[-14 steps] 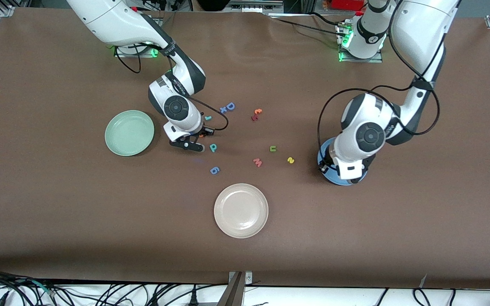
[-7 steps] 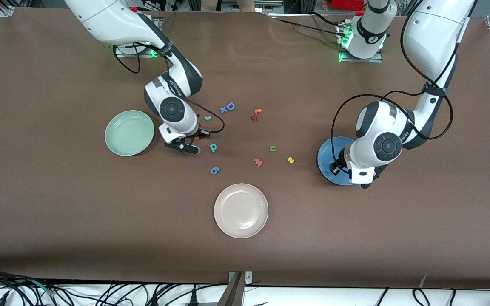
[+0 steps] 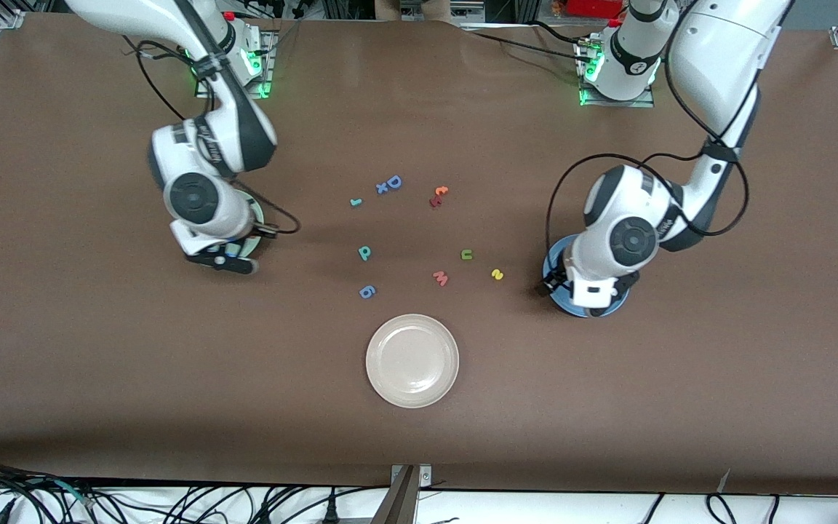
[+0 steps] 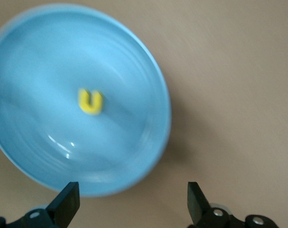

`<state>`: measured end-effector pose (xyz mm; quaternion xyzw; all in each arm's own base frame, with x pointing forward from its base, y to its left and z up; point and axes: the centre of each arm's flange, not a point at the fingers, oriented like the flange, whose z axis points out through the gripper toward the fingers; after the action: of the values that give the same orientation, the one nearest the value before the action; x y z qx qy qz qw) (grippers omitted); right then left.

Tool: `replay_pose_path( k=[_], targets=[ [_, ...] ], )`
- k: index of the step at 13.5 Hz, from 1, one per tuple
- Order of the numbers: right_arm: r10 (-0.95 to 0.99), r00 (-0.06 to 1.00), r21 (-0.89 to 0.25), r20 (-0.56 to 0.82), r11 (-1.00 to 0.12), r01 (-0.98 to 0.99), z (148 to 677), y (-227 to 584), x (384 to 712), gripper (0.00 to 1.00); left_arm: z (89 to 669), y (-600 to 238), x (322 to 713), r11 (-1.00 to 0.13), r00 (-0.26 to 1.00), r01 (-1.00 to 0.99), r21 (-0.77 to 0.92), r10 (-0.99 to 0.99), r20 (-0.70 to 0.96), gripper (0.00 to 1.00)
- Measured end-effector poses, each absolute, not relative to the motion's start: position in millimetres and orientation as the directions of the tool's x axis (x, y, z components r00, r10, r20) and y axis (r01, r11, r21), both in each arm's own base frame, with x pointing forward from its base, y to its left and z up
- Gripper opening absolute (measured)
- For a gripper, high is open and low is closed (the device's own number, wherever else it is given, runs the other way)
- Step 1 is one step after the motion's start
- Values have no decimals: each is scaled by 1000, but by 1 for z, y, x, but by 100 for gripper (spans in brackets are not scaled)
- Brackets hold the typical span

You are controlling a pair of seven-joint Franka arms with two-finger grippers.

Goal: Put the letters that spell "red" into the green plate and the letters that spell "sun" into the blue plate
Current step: 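Place the orange e on the green plate while the left gripper reaches the yellow s, then put the yellow s on the blue plate while the right gripper grasps the teal d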

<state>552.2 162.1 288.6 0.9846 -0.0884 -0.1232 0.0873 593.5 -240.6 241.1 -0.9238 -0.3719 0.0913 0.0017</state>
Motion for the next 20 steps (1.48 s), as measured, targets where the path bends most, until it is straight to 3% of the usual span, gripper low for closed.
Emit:
replay_pose_path(
  k=[3,6,12,14,17,18,20],
  targets=[
    [-132,946,157,-295,-984,-88,290,87,560,28,240,-305,573,-675,664,737,-37,734,-143,100],
    [-64,933,109,-354,-994,-27,256,36,548,28,212,-333,561,-654,645,756,-18,750,-145,100],
    [-36,915,96,-403,-995,3,186,18,518,28,177,-324,565,-670,664,742,-21,739,-113,100],
    [-37,912,97,-409,-995,4,180,17,516,28,178,-326,564,-671,665,741,-20,738,-114,93],
    [-37,914,95,-404,-995,2,180,17,517,39,176,-333,559,-681,675,732,-22,729,-117,61],
    [-43,917,87,-396,-996,-9,182,18,519,49,174,-334,558,-683,676,731,-23,728,-118,54],
    [-56,930,60,-364,-998,-36,198,23,530,69,171,-334,558,-682,675,731,-20,728,-118,54]
  ],
)
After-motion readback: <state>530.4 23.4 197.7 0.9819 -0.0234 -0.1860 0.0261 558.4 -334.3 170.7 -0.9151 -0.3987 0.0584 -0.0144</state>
